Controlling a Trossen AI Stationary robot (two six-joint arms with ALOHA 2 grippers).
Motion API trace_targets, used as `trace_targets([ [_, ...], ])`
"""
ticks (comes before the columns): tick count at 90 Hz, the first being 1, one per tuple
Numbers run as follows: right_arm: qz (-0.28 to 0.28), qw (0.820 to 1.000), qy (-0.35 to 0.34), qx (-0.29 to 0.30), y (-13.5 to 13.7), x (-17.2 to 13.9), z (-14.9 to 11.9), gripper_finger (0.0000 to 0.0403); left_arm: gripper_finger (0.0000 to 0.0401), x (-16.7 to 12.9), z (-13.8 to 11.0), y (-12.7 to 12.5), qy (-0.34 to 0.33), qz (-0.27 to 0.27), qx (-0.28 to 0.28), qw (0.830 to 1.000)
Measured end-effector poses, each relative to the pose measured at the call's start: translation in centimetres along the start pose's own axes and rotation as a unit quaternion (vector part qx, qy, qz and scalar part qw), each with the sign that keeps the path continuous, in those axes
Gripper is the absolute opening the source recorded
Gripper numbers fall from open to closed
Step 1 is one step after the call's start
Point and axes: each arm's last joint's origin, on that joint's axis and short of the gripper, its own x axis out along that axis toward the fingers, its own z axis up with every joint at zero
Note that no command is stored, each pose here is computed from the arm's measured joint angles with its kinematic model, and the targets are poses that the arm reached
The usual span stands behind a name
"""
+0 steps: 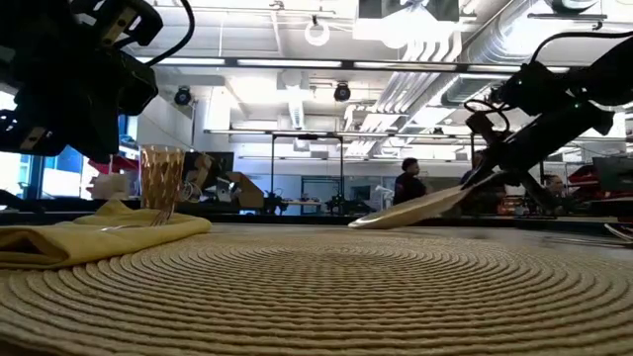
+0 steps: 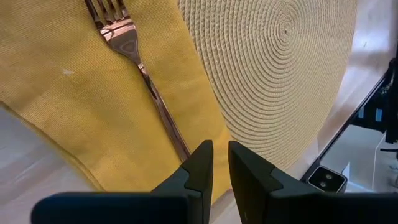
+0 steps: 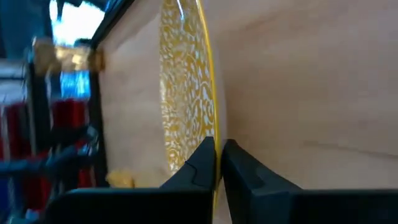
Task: Set table place
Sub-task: Put the yellow plate to the center of the tablemat
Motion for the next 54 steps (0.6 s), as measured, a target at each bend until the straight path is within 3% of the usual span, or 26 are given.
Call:
trace_targets([
  [27,0.105,0.986,0.118,-0.06,2.5,0.8,-2.5,0.0,0.0035,0.0,0.0,0.0,0.0,0.0,0.012,1.0],
  [54,0.151,0.961,0.219,-0.074,4.9,1.3,-7.7,0.0,0.0035,-0.3,-0.1,-0.1,0.019,-0.01,0.021,1.0],
])
